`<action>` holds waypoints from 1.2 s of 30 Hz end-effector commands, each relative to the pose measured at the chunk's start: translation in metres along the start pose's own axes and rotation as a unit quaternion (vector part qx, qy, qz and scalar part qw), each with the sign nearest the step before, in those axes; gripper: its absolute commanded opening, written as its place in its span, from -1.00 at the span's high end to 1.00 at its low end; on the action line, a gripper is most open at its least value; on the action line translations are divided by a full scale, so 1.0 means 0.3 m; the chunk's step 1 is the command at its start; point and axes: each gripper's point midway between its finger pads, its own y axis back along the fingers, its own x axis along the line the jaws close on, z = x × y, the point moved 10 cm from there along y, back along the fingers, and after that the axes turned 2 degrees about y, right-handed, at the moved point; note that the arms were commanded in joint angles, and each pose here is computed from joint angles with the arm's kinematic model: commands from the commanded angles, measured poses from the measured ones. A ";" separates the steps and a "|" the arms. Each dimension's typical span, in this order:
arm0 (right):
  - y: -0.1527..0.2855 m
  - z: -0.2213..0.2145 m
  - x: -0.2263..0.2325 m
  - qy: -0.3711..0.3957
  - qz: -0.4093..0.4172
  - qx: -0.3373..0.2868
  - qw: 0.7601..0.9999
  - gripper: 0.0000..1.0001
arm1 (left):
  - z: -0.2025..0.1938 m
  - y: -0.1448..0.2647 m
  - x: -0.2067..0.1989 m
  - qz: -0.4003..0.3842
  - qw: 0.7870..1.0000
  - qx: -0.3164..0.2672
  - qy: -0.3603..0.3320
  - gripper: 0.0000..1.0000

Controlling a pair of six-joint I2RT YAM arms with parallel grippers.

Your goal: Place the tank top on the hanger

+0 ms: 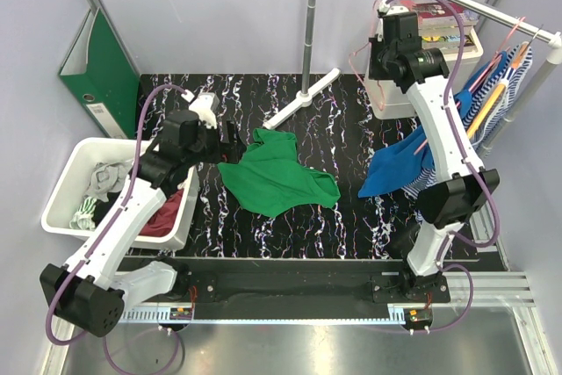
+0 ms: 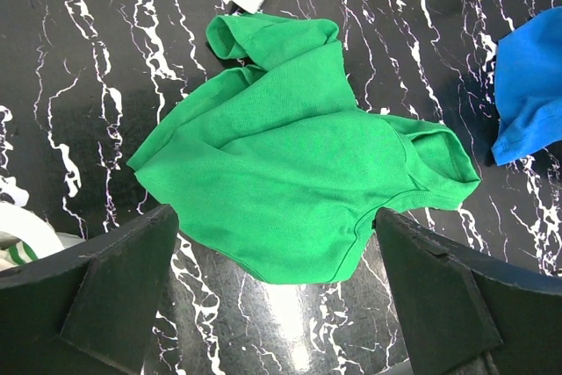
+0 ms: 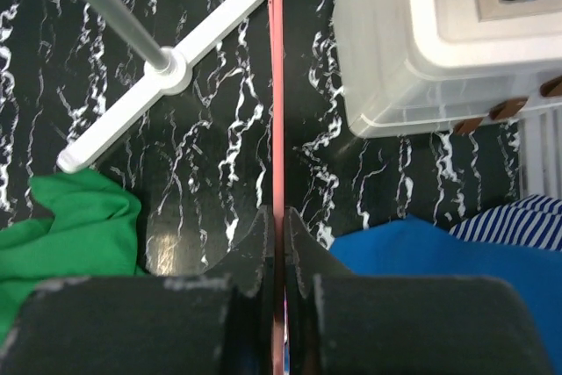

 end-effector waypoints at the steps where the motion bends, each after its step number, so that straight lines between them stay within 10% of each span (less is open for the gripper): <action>1: 0.155 0.062 -0.002 -0.024 0.044 -0.083 0.995 1.00 | 0.017 -0.012 0.002 0.010 1.000 -0.021 -0.016 -0.98; 19: 0.395 -0.248 0.181 0.002 0.089 -0.099 0.991 1.00 | -0.186 -0.072 -0.129 0.062 0.990 0.107 -0.073 -0.98; 36: 0.505 -0.498 0.120 -0.013 0.135 -0.077 0.988 1.00 | -0.576 -0.176 -0.080 0.054 0.988 0.138 0.040 -0.93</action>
